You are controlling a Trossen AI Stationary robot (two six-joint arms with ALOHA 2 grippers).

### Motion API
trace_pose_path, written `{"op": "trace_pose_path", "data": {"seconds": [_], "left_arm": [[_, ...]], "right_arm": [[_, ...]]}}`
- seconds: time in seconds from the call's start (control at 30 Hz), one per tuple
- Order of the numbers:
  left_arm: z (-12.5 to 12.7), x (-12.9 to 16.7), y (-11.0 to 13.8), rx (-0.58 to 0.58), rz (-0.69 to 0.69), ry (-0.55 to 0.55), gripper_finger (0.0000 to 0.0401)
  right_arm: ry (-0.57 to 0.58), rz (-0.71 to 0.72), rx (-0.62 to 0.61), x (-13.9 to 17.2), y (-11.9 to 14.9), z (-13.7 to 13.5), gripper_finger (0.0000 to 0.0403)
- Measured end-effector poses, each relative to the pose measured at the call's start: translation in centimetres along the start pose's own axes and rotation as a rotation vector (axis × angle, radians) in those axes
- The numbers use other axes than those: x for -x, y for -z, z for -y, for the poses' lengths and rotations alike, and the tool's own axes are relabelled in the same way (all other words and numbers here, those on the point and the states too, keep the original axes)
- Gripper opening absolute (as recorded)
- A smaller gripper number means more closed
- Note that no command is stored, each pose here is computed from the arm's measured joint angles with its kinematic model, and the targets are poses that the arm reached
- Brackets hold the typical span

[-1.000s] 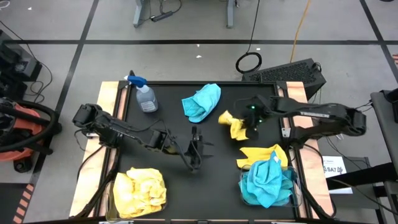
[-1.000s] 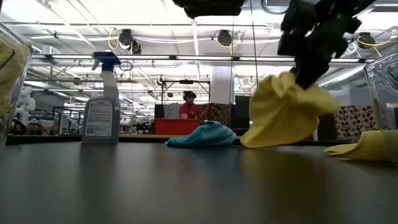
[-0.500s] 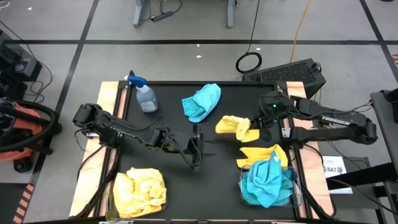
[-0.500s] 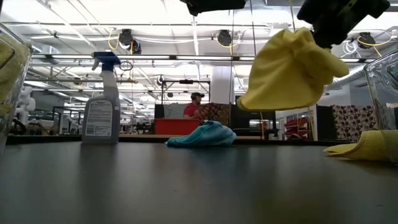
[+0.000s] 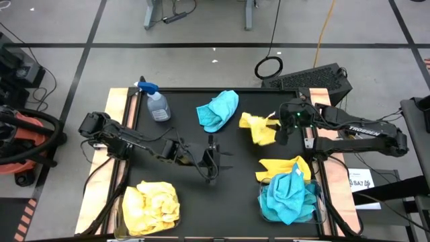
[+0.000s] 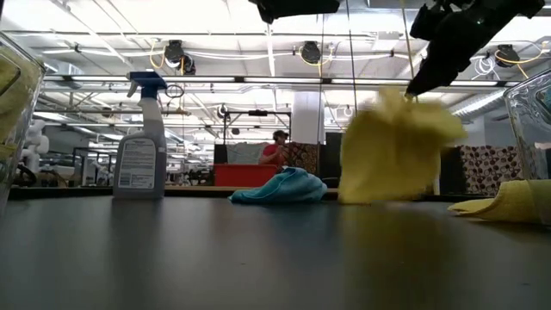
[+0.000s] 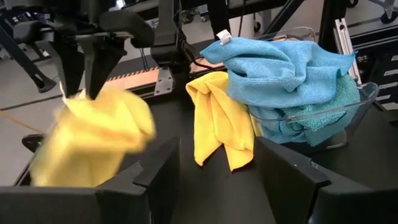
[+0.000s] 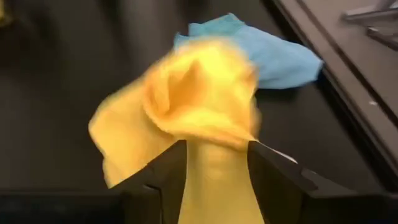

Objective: Sort microfiber towel by color & place in baskets
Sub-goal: Put the yellow towel into the left transparent bin

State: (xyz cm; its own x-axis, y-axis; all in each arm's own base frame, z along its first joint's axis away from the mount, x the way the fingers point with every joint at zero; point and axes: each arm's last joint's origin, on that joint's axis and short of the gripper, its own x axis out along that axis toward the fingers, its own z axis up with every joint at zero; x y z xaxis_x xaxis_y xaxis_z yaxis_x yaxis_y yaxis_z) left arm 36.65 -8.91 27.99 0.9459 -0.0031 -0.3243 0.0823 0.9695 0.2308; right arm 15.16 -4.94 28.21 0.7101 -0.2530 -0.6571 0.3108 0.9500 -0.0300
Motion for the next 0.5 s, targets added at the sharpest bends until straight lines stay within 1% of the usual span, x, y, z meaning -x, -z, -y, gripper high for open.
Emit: {"op": "trace_pose_path", "data": {"seconds": [0.07, 0.13, 0.2, 0.3, 0.37, 0.43, 0.5], "left_arm": [[0.1, 0.0, 0.0, -0.001, 0.0, 0.001, 0.0208], [0.1, 0.0, 0.0, -0.002, -0.003, 0.002, 0.0208], [0.1, 0.0, 0.0, -0.002, -0.004, 0.002, 0.0208], [0.0, 0.0, 0.0, -0.002, -0.003, 0.002, 0.0208], [0.0, 0.0, 0.0, -0.002, -0.003, 0.002, 0.0208], [0.1, 0.0, 0.1, -0.003, -0.004, 0.002, 0.0208], [0.1, -0.1, 0.1, -0.004, -0.007, 0.003, 0.0208]], "right_arm": [[0.004, 0.002, -0.004, 0.0, 0.0, 0.0, 0.016], [0.0, 0.003, 0.007, 0.0, 0.0, 0.0, 0.0151], [-0.014, -0.025, 0.021, -0.1, 0.2, 0.0, 0.0126], [-0.035, -0.07, 0.021, -0.4, 0.5, -0.1, 0.0071], [-0.067, -0.103, 0.027, -0.8, 0.6, -0.3, 0.0049], [-0.114, -0.121, 0.031, -1.5, 0.6, -0.5, 0.005], [-0.132, -0.149, 0.038, -2.5, 0.8, -0.8, 0.0072]]}}
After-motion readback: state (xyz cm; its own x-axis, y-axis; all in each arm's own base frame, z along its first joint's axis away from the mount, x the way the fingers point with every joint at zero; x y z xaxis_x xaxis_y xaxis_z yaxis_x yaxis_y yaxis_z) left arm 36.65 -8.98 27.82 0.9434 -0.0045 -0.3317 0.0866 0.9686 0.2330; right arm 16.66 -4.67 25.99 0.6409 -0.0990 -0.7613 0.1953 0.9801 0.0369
